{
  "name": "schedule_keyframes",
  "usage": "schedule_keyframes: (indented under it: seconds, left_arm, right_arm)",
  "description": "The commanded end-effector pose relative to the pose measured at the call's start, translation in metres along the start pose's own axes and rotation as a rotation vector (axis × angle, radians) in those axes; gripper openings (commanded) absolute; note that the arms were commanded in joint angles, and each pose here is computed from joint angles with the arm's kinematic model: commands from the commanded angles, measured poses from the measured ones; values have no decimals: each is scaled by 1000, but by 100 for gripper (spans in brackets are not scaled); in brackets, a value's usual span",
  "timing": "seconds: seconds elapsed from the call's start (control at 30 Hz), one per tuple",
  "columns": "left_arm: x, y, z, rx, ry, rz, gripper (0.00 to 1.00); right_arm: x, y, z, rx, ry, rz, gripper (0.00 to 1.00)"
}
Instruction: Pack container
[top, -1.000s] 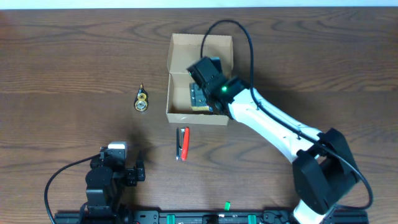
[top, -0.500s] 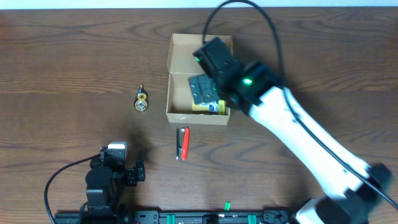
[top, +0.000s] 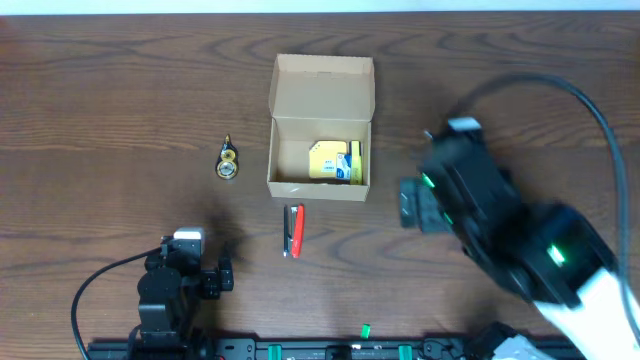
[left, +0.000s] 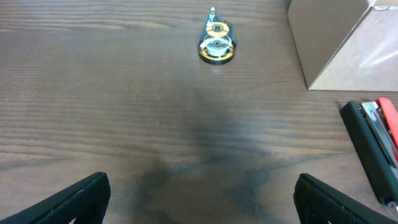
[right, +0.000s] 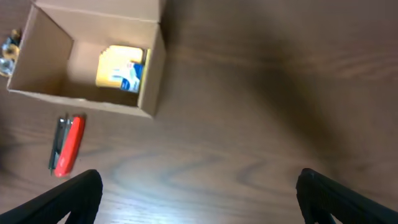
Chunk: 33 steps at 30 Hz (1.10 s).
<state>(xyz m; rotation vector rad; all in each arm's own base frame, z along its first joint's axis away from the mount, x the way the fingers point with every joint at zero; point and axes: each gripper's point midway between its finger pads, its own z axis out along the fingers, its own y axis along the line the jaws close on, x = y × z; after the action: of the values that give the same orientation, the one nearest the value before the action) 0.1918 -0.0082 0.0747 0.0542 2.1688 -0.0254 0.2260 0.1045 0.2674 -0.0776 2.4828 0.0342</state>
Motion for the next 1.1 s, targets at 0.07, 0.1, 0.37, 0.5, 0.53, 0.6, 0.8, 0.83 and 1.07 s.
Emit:
schedule_keyframes:
  seconds: [0.07, 0.1, 0.37, 0.5, 0.53, 0.6, 0.8, 0.83, 1.07]
  left_arm:
    - [3, -1, 1, 5, 9, 12, 95]
    - [3, -1, 1, 5, 9, 12, 95]
    - [3, -1, 1, 5, 9, 12, 95]
    - [3, -1, 1, 5, 9, 12, 95]
    - [3, -1, 1, 5, 9, 12, 95]
    - [3, -1, 1, 5, 9, 12, 95]
    - [3, -1, 1, 5, 9, 12, 95]
    - [3, -1, 1, 5, 9, 12, 95]
    - [3, -1, 1, 5, 9, 12, 95]
  right_arm:
    - [18, -35, -14, 26, -133, 114, 99]
    - [21, -38, -15, 29, -143, 118, 99]
    - [37, -57, 0, 126, -150, 133, 99]
    - [47, -58, 10, 107, -181, 130, 99]
    - [49, -59, 11, 97, -200, 126, 99]
    - [54, -60, 13, 67, -248, 105, 99]
    - [75, -63, 29, -41, -336, 46, 99]
    - [78, -64, 32, -44, -342, 42, 99]
    - [103, -82, 47, -24, -383, 76, 99]
